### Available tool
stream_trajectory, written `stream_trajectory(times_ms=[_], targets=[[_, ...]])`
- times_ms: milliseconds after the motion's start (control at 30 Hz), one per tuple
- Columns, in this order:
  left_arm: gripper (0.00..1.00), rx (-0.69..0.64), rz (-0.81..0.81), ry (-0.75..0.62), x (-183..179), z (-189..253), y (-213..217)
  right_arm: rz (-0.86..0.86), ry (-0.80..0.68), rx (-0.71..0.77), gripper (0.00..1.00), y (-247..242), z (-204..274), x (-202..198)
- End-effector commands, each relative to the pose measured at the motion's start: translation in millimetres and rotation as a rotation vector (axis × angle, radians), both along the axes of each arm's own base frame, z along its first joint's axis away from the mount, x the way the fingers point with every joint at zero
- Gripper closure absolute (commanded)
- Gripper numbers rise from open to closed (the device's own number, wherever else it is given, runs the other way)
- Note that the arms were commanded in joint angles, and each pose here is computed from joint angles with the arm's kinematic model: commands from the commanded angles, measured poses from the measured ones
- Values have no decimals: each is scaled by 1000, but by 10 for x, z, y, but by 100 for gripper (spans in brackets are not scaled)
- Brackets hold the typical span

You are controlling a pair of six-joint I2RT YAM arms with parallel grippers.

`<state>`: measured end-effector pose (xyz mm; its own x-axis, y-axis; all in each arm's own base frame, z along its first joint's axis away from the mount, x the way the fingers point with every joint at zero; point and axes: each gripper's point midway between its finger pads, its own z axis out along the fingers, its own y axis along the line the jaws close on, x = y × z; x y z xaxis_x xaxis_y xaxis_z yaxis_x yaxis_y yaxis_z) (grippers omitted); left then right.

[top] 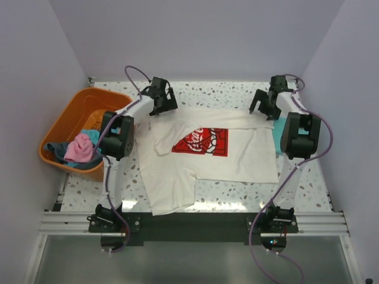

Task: Fold and stack the t-shirts
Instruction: Fold the tshirt

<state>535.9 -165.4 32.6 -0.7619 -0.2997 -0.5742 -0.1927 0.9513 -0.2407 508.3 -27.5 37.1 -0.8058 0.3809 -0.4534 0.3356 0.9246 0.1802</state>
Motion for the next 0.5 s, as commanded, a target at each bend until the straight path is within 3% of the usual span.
stream_trajectory(times_ms=[0, 200, 300, 467], targets=[[0, 65, 18, 136, -98, -547, 192, -4, -39, -4, 1, -40, 49, 179], [0, 25, -11, 109, 70, -436, 78, 1, -59, -7, 1, -55, 125, 255], [0, 13, -47, 37, 200, -105, 9, 24, -99, 0, 1, -27, 388, 295], [0, 4, -75, -101, 247, 827, -105, 53, -207, -13, 1, 9, 1081, 192]])
